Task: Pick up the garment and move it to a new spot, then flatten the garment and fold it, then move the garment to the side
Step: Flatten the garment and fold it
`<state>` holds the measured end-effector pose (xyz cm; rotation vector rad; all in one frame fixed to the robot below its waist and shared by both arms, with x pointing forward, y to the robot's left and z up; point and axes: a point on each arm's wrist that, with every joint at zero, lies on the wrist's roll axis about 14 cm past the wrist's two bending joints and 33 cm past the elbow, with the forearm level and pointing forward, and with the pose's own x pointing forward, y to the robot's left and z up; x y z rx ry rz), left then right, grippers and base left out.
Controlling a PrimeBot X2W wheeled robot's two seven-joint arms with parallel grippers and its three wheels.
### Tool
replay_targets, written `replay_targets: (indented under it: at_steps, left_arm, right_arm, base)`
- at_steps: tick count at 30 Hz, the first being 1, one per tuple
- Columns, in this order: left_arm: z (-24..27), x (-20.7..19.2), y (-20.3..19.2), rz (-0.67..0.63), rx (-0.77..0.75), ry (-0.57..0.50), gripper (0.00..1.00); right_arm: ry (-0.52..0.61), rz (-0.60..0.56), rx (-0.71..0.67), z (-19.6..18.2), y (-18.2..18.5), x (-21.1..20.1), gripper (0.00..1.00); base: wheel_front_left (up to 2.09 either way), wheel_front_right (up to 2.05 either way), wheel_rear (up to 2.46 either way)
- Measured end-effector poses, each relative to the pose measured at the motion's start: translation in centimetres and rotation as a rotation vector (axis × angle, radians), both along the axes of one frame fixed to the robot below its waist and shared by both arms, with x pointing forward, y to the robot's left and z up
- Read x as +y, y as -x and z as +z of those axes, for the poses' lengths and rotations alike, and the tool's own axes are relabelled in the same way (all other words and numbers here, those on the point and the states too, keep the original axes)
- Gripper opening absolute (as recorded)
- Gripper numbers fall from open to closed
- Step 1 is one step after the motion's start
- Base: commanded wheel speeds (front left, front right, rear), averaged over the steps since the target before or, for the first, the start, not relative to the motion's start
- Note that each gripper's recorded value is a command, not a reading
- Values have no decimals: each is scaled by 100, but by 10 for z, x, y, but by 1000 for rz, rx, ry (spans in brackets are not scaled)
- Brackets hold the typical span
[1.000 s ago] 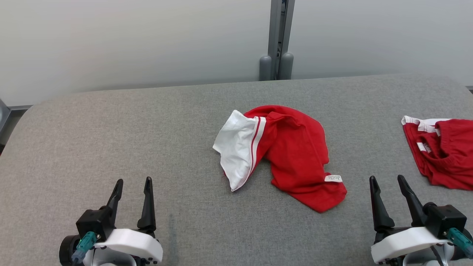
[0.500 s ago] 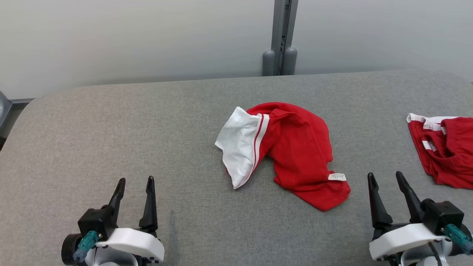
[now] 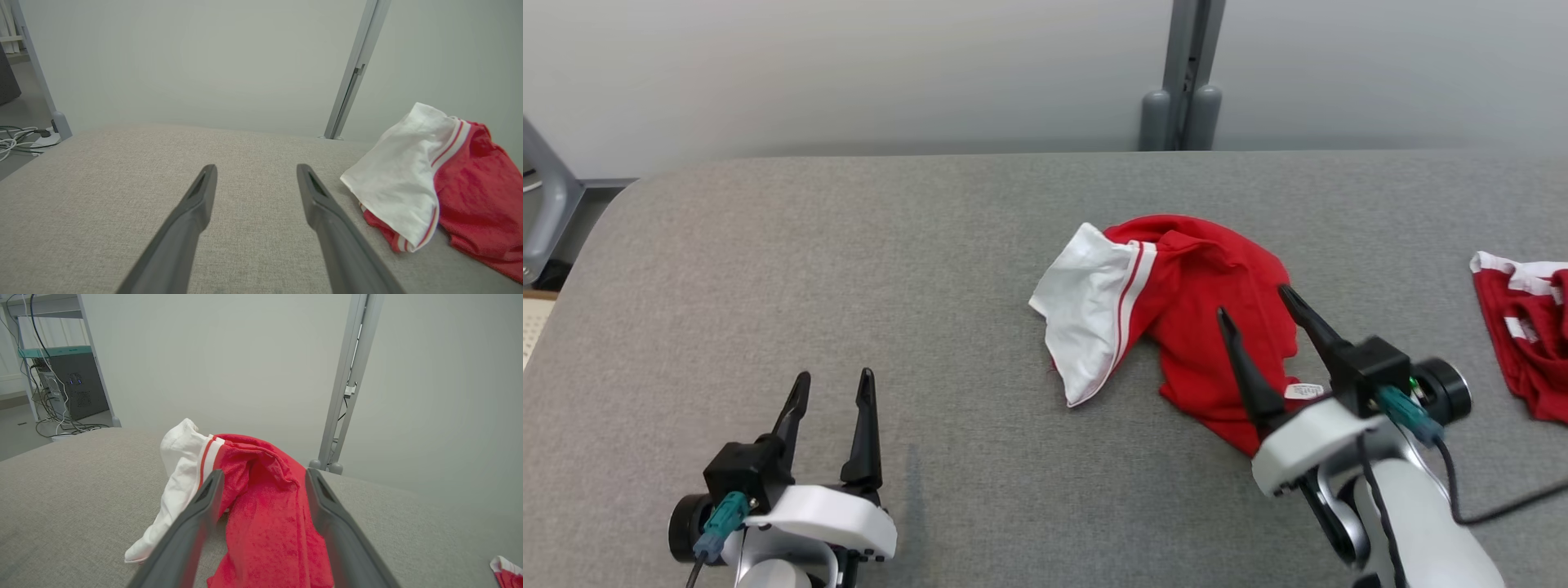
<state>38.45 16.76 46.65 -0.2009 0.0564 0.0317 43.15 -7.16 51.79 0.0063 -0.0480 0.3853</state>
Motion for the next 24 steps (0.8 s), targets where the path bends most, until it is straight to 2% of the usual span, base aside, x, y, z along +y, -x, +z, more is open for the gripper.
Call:
replay_targets:
  at_steps: [5,6,9,17,18,19,21,24]
  left_arm:
    - [2,8,-1,21,-6,-4,100]
    - [2,12,-1,32,-7,-5,100]
    - [1,20,2,55,0,-8,100]
    - [-4,42,13,123,19,-13,100]
    - [-4,44,14,129,19,-11,100]
    - [-3,45,15,132,18,-12,100]
    - [-2,46,16,139,15,-8,100]
    - [-1,45,18,142,12,-6,100]
  right_arm:
    - [128,120,7,-2,-24,33,100]
    - [184,155,8,-5,-35,41,100]
    - [246,188,28,-12,-52,50,100]
    - [365,327,137,-53,-58,88,100]
    - [373,341,146,-56,-57,91,76]
    - [377,350,150,-57,-56,94,44]
    - [383,358,151,-57,-56,94,0]
    - [353,366,123,-49,-55,97,0]
  base:
    - [0,0,0]
    - [0,0,0]
    - [0,0,0]
    - [0,0,0]
    - [0,0,0]
    - [0,0,0]
    - [0,0,0]
    - [0,0,0]
